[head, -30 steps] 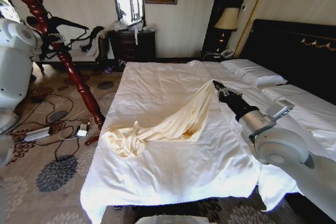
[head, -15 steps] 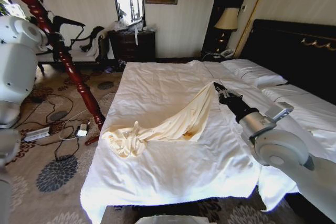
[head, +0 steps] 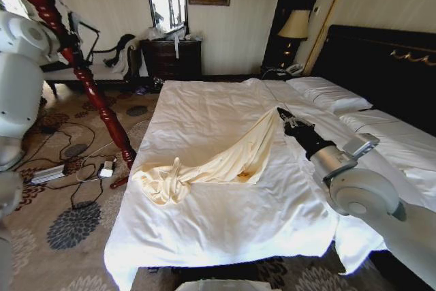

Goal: Pick up the clothes from the bed and hang them on the clothes hanger.

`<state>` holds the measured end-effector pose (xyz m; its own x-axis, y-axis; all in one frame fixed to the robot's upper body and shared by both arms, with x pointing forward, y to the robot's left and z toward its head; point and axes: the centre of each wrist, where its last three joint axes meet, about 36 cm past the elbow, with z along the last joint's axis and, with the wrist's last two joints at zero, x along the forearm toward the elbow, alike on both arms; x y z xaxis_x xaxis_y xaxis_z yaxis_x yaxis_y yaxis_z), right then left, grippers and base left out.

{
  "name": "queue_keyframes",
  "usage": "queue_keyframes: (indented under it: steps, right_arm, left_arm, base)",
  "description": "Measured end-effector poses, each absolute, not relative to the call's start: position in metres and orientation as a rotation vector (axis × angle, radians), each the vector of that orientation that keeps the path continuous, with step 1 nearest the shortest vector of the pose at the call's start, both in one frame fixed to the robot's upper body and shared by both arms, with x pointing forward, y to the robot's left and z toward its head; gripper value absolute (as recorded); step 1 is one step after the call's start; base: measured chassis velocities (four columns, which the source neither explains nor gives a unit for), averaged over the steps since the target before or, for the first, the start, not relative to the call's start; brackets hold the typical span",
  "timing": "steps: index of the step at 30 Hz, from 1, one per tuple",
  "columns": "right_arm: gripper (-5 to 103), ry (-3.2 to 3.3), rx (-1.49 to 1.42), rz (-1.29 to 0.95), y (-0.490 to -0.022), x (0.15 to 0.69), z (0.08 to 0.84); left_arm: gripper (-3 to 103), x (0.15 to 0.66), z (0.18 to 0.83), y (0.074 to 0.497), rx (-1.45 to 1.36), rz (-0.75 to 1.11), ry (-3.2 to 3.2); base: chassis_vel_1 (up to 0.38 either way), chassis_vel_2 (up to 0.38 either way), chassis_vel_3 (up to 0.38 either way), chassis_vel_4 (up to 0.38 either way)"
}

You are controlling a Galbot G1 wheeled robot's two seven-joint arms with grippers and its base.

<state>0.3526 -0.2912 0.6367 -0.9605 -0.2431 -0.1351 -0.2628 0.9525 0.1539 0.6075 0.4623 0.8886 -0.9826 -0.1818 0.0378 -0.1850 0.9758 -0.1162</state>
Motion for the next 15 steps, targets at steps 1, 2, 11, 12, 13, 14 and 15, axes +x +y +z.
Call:
queue_keyframes:
  steps: [1,2,11,12,13,14,15]
  right_arm:
    - [0,2.991,-0.386,0.259,-0.292,0.354,0.636]
    - [0,2.991,-0.386,0.259,-0.292,0.354,0.636]
    - [0,3.002,-0.337,0.277,-0.295,0.362,0.632]
    - [0,3.004,-0.330,0.280,-0.296,0.364,0.632]
    - [0,3.004,-0.327,0.285,-0.296,0.366,0.633]
    - [0,3.004,-0.325,0.289,-0.297,0.367,0.633]
    - [0,3.003,-0.322,0.292,-0.297,0.369,0.634]
  left_arm:
    - [16,0.601,0.891,0.458,0.271,0.184,-3.111]
    - [16,0.601,0.891,0.458,0.271,0.184,-3.111]
    - [16,0.537,0.877,0.426,0.047,0.167,-3.199]
    - [16,0.530,0.870,0.426,0.004,0.176,-3.211]
    - [16,0.524,0.864,0.425,-0.049,0.188,-3.222]
    - [16,0.518,0.857,0.424,-0.107,0.207,-3.229]
    - [16,0.511,0.848,0.421,-0.177,0.238,-3.224]
  base:
    - [0.000,0.000,0.000,0.000]
    - [0.000,0.000,0.000,0.000]
    - [0.000,0.000,0.000,0.000]
    - [0.000,0.000,0.000,0.000]
    - [0.000,0.000,0.000,0.000]
    - [0.000,0.000,0.000,0.000]
    - [0.000,0.000,0.000,0.000]
